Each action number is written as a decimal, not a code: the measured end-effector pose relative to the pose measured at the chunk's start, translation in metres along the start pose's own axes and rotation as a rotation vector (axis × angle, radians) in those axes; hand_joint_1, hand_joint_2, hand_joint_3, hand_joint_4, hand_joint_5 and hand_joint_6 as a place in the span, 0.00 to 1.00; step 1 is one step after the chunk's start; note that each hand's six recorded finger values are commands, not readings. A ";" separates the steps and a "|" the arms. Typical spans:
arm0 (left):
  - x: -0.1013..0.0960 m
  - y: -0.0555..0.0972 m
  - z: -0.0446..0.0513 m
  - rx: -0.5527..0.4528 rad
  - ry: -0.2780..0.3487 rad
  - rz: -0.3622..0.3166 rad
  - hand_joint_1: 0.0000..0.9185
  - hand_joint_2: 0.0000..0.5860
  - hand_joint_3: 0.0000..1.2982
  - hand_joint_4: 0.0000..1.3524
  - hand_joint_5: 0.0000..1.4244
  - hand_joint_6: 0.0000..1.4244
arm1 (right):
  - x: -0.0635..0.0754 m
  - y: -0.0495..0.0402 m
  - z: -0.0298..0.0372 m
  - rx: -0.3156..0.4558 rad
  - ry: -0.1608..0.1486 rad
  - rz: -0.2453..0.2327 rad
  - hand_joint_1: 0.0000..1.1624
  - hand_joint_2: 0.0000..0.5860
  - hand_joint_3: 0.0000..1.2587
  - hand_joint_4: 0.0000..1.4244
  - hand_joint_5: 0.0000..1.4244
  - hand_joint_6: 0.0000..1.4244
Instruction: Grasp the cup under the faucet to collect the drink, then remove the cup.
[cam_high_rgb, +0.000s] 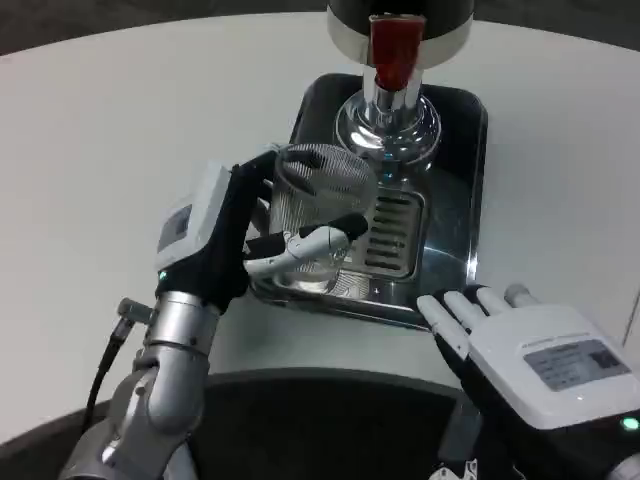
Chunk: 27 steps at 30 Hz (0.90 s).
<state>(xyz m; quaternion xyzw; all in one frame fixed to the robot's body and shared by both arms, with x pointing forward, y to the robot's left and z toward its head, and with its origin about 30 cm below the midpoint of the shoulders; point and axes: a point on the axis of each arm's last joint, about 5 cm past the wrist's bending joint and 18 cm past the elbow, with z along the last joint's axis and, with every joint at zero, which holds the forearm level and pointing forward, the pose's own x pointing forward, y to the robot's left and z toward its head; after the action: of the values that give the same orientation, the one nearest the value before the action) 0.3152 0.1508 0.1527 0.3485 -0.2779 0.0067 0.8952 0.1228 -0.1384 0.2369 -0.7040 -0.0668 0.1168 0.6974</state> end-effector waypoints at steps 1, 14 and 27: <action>0.002 -0.001 0.0006 -0.001 0.002 0.004 0.51 0.58 0.65 0.76 0.57 0.63 | 0.000 0.0001 -0.0003 0.003 0.000 0.001 0.53 0.48 0.00 0.00 0.00 0.00; 0.023 -0.020 0.0130 0.024 -0.012 0.007 0.49 0.59 0.65 0.76 0.58 0.63 | -0.006 0.0003 -0.0014 0.013 0.012 -0.002 0.53 0.48 0.00 0.00 0.00 0.00; 0.028 -0.034 0.0225 0.021 -0.034 -0.006 0.49 0.59 0.65 0.75 0.59 0.65 | -0.008 0.0020 -0.0044 0.028 0.019 0.011 0.53 0.48 0.00 0.00 0.00 0.00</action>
<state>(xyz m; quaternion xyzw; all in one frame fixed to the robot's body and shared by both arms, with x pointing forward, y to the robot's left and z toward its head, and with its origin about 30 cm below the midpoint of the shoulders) 0.3344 0.1061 0.1592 0.3586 -0.2918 0.0010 0.8867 0.1161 -0.1447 0.2355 -0.6954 -0.0547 0.1152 0.7072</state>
